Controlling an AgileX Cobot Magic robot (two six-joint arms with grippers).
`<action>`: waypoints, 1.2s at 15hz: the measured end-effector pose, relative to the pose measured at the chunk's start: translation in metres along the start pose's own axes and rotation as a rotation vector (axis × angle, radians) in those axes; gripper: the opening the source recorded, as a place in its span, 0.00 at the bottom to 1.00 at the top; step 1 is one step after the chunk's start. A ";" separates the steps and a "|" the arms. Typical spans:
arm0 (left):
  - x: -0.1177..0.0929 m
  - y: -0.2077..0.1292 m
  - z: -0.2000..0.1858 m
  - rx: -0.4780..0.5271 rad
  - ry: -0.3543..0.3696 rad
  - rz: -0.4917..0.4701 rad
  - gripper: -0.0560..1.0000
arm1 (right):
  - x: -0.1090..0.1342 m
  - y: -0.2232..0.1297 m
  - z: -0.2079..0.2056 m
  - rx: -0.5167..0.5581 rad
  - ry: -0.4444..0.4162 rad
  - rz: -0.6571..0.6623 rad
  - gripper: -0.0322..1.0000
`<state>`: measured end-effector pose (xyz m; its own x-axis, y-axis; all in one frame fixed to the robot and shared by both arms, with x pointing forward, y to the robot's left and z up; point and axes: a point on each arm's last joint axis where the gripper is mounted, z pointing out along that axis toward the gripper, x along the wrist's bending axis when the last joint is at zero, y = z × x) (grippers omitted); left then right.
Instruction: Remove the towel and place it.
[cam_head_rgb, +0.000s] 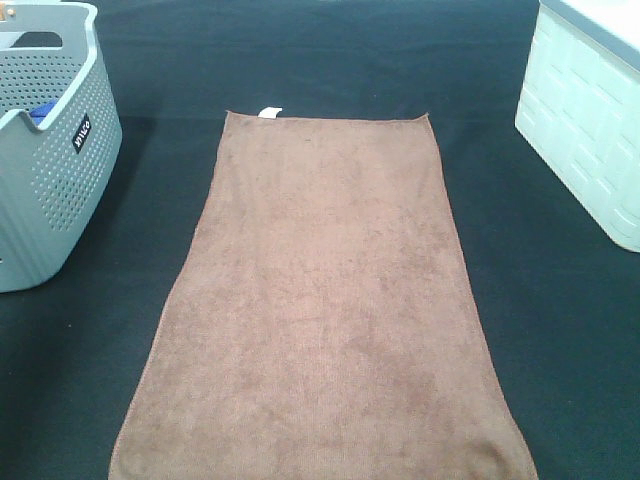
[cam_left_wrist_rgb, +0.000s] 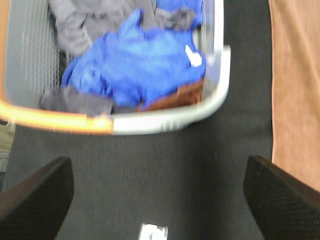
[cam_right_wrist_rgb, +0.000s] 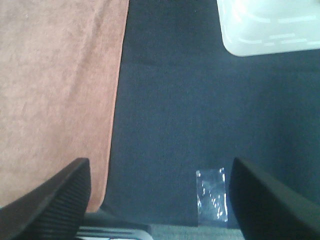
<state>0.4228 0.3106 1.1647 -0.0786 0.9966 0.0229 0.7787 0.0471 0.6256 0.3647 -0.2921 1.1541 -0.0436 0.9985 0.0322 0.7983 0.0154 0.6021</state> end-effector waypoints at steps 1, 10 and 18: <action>0.001 -0.023 -0.012 -0.026 -0.001 -0.001 0.87 | 0.000 -0.019 -0.009 -0.036 0.000 -0.001 0.75; 0.012 -0.172 -0.049 -0.338 0.046 0.004 0.87 | 0.000 -0.126 -0.039 -0.307 -0.016 -0.069 0.75; 0.007 -0.225 -0.043 -0.357 -0.020 0.006 0.87 | -0.001 -0.167 -0.004 -0.451 -0.020 -0.072 0.75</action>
<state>0.2205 0.3044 1.0577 -0.0595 0.9981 0.0146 0.5123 0.0180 0.8586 0.2288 -0.2962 1.0569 -0.0738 0.9966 -0.0353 0.4517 0.0650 0.8898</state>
